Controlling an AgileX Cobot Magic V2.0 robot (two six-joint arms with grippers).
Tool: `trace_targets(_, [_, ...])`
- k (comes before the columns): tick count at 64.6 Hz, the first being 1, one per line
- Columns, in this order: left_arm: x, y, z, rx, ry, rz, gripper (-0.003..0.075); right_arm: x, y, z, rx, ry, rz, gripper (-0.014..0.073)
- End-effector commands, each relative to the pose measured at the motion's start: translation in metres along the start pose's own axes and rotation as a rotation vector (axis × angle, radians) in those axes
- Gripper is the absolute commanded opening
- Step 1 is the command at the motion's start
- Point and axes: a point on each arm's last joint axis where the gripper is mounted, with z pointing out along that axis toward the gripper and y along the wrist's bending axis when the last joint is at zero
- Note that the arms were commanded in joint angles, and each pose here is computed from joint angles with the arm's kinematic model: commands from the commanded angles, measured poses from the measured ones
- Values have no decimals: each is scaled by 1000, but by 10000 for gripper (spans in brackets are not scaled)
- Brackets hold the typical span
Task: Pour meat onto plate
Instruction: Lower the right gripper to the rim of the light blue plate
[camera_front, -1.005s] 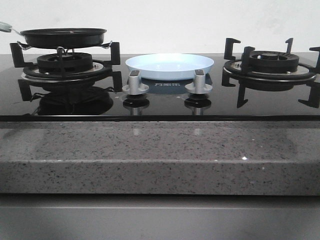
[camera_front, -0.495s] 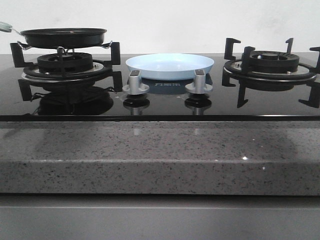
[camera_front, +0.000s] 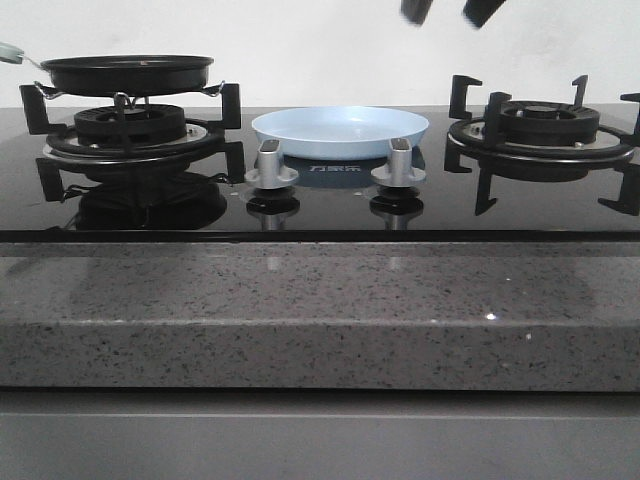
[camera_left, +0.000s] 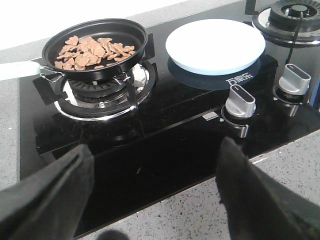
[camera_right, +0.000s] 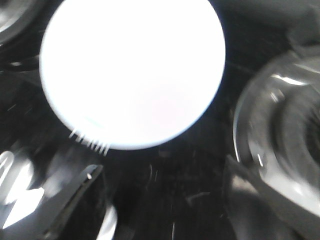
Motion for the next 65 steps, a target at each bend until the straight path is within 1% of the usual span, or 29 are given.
trace_targets(1, [-17, 1, -5, -4, -107, 3, 510, -18, 2, -13, -13, -90, -12, 517])
trace_targets(12, [-17, 1, -5, -4, -107, 3, 510, -31, -4, 12, 13, -105, -2, 517])
trace_targets(20, [-17, 1, -5, -4, -107, 3, 510, -32, -11, 25, 60, -107, 12, 517])
trace_targets(34, [-17, 1, -5, -4, -107, 3, 510, -32, -26, 43, 82, -94, 72, 517])
trace_targets(43, [-17, 1, -5, -4, -107, 3, 510, -30, -33, 53, 75, -79, 91, 517])
trace_targets(59, [-17, 1, -5, -4, -107, 3, 510, -34, -31, 60, 41, -119, 107, 517])
trace_targets(65, [-17, 1, -5, -4, -107, 3, 510, -33, -32, 64, 41, -111, 108, 517])
